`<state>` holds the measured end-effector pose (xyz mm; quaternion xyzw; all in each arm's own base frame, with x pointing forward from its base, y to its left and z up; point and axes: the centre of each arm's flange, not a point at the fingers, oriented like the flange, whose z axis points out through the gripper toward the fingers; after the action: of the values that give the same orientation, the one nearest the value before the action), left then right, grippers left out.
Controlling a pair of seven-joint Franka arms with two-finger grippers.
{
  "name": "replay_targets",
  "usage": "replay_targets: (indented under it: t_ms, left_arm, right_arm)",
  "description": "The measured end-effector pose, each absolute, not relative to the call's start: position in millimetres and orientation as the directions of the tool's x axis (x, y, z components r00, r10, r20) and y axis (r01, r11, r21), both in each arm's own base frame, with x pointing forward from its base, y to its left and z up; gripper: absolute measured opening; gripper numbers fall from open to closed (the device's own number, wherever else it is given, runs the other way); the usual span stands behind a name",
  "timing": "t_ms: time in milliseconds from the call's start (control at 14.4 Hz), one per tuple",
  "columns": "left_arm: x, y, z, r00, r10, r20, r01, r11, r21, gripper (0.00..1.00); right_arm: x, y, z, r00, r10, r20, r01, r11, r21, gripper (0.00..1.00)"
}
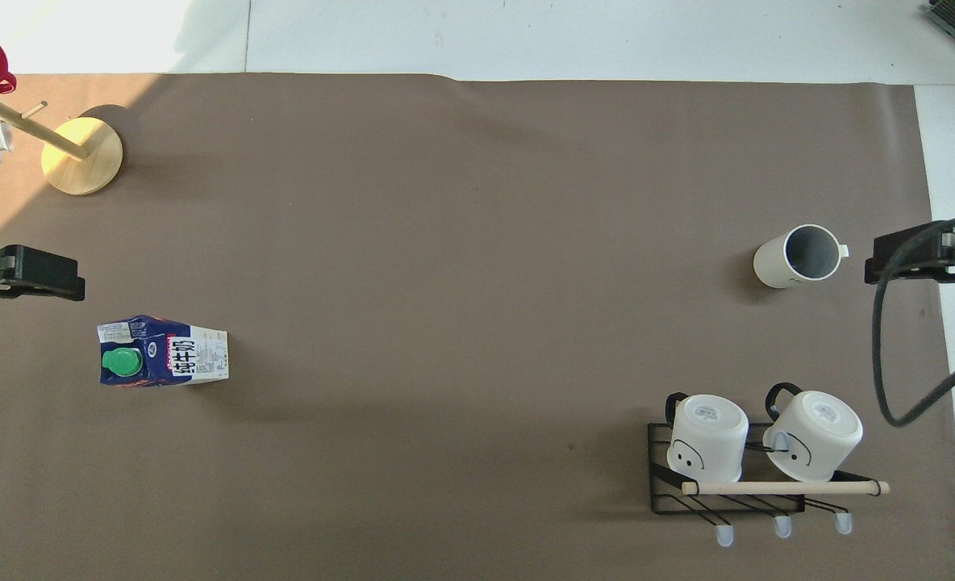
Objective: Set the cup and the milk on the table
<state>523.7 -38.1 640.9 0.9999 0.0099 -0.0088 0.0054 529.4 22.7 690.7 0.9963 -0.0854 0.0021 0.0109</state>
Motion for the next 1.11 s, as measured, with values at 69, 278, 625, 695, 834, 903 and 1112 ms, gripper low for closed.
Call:
replay_targets:
  t_ms: [69, 278, 625, 695, 834, 903, 1112]
  left_arm:
    - [523.7, -38.1, 640.9, 1.000, 0.020, -0.018, 0.020, -1.000, 0.011, 1.00]
    - [523.7, -38.1, 640.9, 1.000, 0.020, -0.018, 0.020, -1.000, 0.011, 1.00]
    - [523.7, -38.0, 640.9, 1.000, 0.020, -0.018, 0.020, -1.000, 0.011, 1.00]
    - [523.7, -38.0, 640.9, 1.000, 0.020, -0.018, 0.020, -1.000, 0.011, 1.00]
    - [523.7, -38.1, 640.9, 1.000, 0.020, -0.018, 0.020, -1.000, 0.011, 1.00]
    - [523.7, -38.1, 640.9, 1.000, 0.020, -0.018, 0.020, -1.000, 0.011, 1.00]
    - [523.7, -38.1, 640.9, 1.000, 0.020, -0.018, 0.020, -1.000, 0.011, 1.00]
  right_arm:
    - [529.4, 22.7, 690.7, 0.985, -0.170, 0.006, -0.170, -0.985, 0.021, 1.00]
    - [529.4, 22.7, 690.7, 0.985, -0.170, 0.006, -0.170, -0.985, 0.021, 1.00]
    - [529.3, 23.4, 690.7, 0.986, -0.169, 0.006, -0.169, -0.985, 0.021, 1.00]
    - [529.3, 23.4, 690.7, 0.986, -0.169, 0.006, -0.169, -0.985, 0.021, 1.00]
    - [529.6, 23.4, 691.0, 0.986, -0.169, 0.009, -0.169, -0.985, 0.021, 1.00]
    - [530.3, 23.5, 691.6, 0.986, -0.169, 0.016, -0.169, -0.985, 0.019, 1.00]
    - [532.9, 23.2, 690.5, 0.985, -0.169, 0.024, -0.170, -0.985, 0.019, 1.00]
